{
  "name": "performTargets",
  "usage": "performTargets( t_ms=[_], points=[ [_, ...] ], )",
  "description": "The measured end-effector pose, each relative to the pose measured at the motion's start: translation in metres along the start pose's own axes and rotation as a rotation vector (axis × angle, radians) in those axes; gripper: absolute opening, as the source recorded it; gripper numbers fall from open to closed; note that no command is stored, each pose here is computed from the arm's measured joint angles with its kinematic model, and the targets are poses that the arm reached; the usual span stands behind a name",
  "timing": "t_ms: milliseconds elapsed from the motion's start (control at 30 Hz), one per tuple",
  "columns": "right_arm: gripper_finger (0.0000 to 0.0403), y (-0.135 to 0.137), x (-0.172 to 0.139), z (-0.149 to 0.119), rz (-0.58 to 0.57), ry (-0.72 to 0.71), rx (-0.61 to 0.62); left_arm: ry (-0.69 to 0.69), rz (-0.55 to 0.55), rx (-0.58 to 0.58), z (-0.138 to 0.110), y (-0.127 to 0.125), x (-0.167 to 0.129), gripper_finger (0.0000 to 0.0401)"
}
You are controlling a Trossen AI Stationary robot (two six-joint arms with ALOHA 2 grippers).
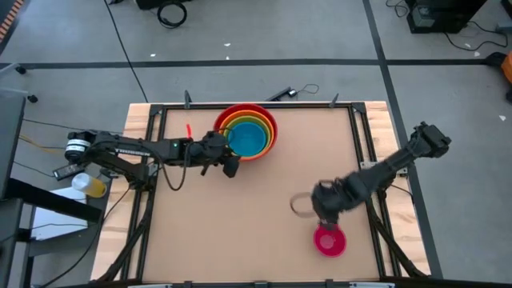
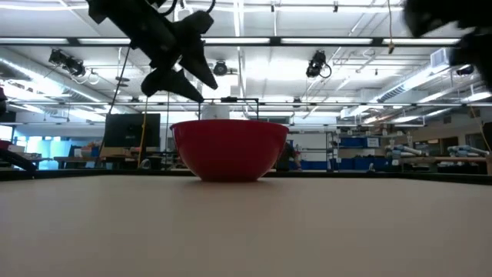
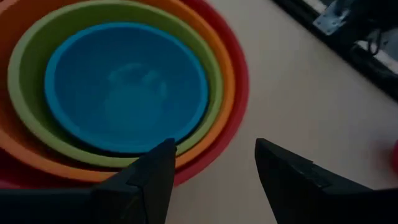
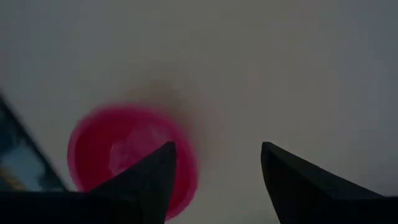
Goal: Nest bowls inside each other
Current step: Stack the pink bowl on top of the blue bowl
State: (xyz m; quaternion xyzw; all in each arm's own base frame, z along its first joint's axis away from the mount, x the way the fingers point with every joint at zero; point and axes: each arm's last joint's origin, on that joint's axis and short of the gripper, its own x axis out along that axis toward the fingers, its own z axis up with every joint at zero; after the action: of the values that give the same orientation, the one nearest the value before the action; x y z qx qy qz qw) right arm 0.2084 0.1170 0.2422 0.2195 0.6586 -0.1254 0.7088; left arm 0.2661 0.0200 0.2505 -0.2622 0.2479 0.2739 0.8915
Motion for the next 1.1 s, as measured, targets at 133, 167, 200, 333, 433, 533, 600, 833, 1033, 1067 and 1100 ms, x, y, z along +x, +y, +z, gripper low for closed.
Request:
performTargets(
  t_ms=[133,167,200,333,433,533,600,833,1033,1067,1100],
  points=[
    [0.0238,0.015,0.017,-0.024,0.017,-0.003,-0.129,-0.018,-0.019,0.002,0.001,-0.002,-0.001,0.0221],
    [0.0238,0.018,0.022,-0.028,0.009,-0.012,-0.148,-0.017,-0.018,0.002,0.001,-0.002,-0.001,0.0221],
    [0.0238,0.019,0.027,-0.031,-0.002,-0.013,-0.161,-0.017,-0.018,0.002,0.001,-0.002,-0.001,0.0221],
    [0.0238,0.021,0.053,-0.040,-0.029,0.036,-0.189,-0.015,-0.022,-0.017,0.000,-0.003,-0.002,0.0221],
    [0.0237,0.023,0.069,-0.042,-0.027,0.083,-0.200,-0.011,-0.032,-0.023,-0.001,-0.006,-0.003,0.0221],
    [0.0226,0.026,0.079,-0.042,-0.040,0.097,-0.208,-0.004,-0.046,-0.028,-0.004,-0.009,-0.004,0.0221],
    [0.0205,0.027,0.083,-0.041,-0.054,0.104,-0.209,0.001,-0.055,-0.030,-0.006,-0.012,-0.006,0.0220],
    [0.0053,0.027,0.085,-0.036,-0.064,0.075,-0.272,0.013,-0.078,-0.032,-0.011,-0.018,-0.009,0.0191],
    [0.0030,0.017,0.075,-0.016,-0.102,-0.065,-0.253,0.011,-0.076,-0.033,-0.011,-0.017,-0.008,0.0169],
    [0.0032,0.014,0.074,-0.011,-0.115,-0.090,-0.232,0.011,-0.076,-0.033,-0.011,-0.017,-0.008,0.0167],
    [0.0032,0.010,0.072,-0.007,-0.126,-0.105,-0.212,0.011,-0.076,-0.032,-0.011,-0.017,-0.008,0.0165]
  ],
)
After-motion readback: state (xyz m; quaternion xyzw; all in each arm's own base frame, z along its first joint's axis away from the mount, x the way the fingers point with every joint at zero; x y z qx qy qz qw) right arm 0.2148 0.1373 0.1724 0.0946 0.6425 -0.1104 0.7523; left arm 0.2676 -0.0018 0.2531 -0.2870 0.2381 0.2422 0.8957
